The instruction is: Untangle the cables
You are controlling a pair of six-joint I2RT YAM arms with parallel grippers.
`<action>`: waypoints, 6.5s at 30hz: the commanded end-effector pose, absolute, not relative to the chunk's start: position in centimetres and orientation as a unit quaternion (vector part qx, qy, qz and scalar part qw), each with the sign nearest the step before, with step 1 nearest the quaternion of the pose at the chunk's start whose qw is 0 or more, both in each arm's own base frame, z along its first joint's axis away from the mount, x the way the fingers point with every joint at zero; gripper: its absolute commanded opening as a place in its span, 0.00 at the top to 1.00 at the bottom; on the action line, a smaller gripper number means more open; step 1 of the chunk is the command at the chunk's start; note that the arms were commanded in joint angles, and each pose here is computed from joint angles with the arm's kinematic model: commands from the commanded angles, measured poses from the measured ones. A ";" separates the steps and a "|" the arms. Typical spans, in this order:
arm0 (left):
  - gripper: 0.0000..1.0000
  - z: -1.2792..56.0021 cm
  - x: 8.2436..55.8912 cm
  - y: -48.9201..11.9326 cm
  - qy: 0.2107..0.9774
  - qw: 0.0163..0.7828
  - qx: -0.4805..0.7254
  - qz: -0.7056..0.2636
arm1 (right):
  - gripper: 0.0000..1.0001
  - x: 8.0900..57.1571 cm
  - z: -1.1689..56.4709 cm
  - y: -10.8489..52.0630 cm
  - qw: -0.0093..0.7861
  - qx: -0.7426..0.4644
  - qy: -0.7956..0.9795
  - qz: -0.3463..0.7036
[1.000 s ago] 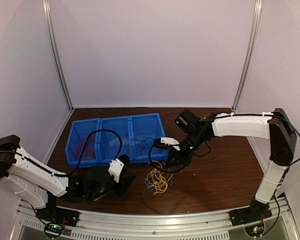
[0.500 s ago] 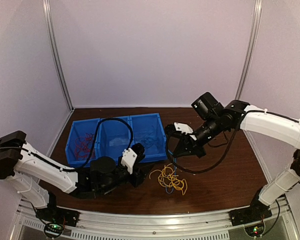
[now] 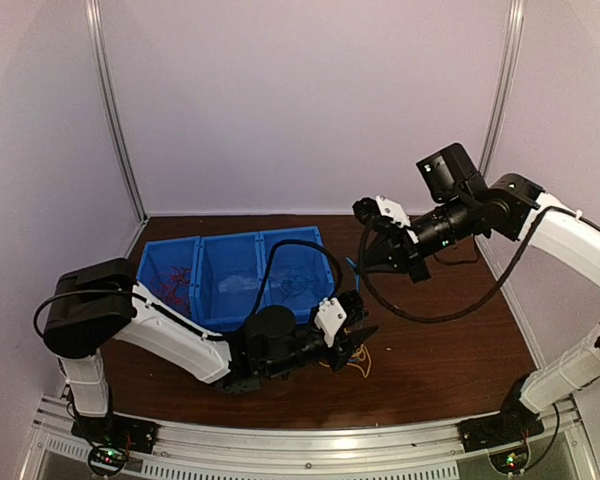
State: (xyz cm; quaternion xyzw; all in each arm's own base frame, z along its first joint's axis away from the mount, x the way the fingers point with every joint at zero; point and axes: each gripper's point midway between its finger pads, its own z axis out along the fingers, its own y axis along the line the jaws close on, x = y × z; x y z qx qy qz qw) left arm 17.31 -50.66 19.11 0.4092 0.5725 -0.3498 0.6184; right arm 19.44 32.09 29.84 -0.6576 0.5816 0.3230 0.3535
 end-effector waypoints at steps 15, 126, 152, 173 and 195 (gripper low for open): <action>0.90 9.9 19.5 -52.8 0.598 0.593 0.428 -0.327 | 1.00 19.0 55.3 24.1 0.626 -0.588 0.445 0.254; 0.40 11.6 20.7 -25.1 0.825 0.536 0.091 -0.152 | 1.00 43.7 11.5 42.3 0.318 -0.508 0.788 0.142; 0.40 11.7 20.9 -27.2 0.819 0.538 0.140 -0.141 | 0.58 35.4 23.0 34.7 0.377 -0.530 0.751 0.112; 0.41 10.7 19.5 -35.9 0.797 0.498 0.242 -0.240 | 0.43 22.1 9.6 26.2 0.260 -0.575 0.731 0.258; 0.41 10.6 19.6 -33.8 0.804 0.505 0.220 -0.225 | 0.55 23.6 4.9 29.7 0.144 -0.551 0.753 0.330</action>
